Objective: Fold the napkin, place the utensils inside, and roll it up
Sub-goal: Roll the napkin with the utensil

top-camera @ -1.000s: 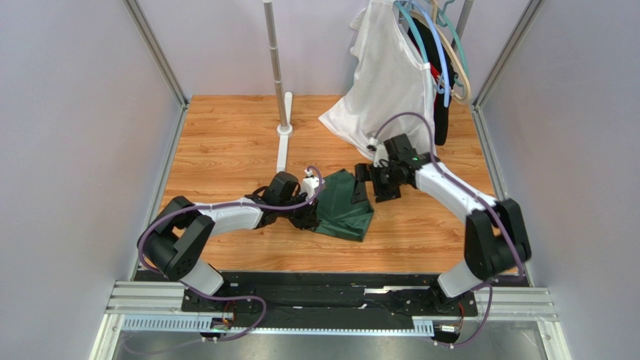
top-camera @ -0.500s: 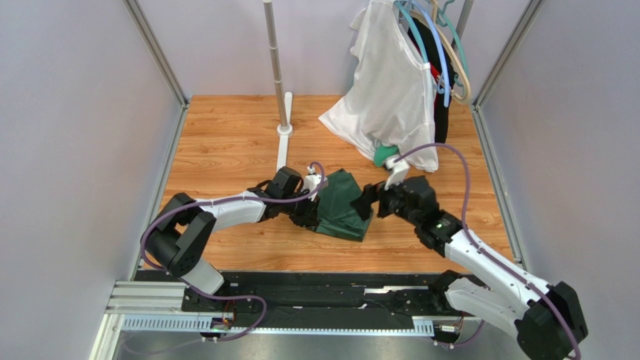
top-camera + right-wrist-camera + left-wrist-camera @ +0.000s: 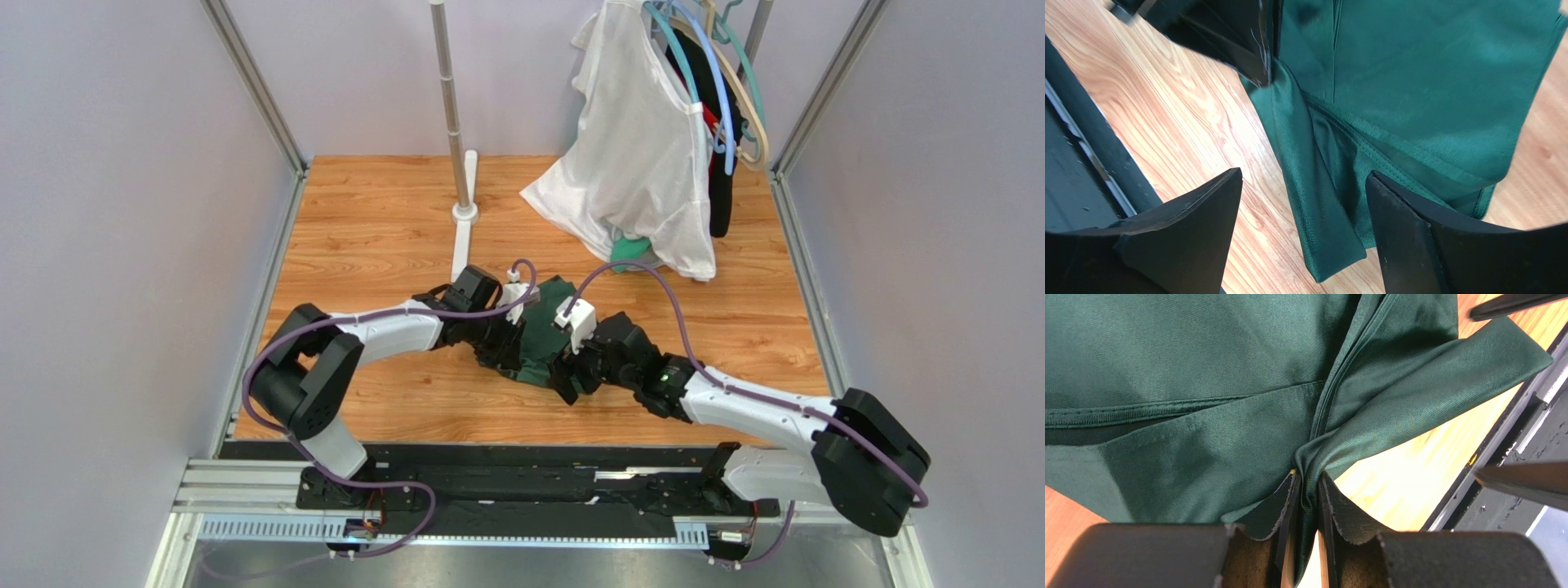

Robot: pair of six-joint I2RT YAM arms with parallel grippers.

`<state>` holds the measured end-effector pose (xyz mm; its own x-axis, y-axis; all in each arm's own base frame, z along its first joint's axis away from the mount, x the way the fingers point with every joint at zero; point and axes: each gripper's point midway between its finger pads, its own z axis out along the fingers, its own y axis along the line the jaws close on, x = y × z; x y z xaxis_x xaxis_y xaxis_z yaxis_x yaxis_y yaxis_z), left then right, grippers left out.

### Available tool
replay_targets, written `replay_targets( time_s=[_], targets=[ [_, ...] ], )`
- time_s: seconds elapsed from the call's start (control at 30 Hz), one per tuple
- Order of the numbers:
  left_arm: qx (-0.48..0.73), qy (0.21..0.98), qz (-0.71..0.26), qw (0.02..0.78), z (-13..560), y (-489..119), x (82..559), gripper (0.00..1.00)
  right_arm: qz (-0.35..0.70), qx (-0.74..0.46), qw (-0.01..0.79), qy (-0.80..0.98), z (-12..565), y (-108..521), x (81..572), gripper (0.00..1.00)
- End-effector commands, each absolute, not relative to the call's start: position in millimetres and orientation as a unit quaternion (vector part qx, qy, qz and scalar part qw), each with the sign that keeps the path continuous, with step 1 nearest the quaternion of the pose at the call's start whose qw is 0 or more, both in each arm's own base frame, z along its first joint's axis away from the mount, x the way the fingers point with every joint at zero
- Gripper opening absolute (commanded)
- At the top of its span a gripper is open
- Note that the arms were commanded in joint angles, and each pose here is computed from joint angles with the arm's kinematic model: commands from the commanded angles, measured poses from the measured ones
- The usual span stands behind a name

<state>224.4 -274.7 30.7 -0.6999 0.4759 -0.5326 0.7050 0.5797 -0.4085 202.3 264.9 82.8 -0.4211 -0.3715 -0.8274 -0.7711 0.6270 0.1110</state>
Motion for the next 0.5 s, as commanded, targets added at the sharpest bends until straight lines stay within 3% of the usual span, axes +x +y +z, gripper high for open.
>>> replay_targets(
  time_s=[0.0, 0.13, 0.4, 0.47],
  targets=[
    [0.345, 0.868, -0.312, 0.175, 34.4, -275.7, 223.5, 0.23, 0.243, -0.372, 0.418, 0.792, 82.9, 273.9, 209.4, 0.76],
    [0.345, 0.869, -0.310, 0.172, 33.7, -275.8, 223.6, 0.23, 0.249, -0.381, 0.401, 0.795, 75.3, 277.7, 204.9, 0.64],
    [0.343, 0.872, -0.307, 0.166, 32.1, -276.0, 225.0, 0.23, 0.229, -0.392, 0.382, 0.805, 62.7, 277.1, 197.2, 0.55],
    [0.344, 0.872, -0.307, 0.165, 31.5, -276.2, 224.5, 0.23, 0.218, -0.391, 0.376, 0.811, 58.9, 274.6, 199.0, 0.44]
  ],
)
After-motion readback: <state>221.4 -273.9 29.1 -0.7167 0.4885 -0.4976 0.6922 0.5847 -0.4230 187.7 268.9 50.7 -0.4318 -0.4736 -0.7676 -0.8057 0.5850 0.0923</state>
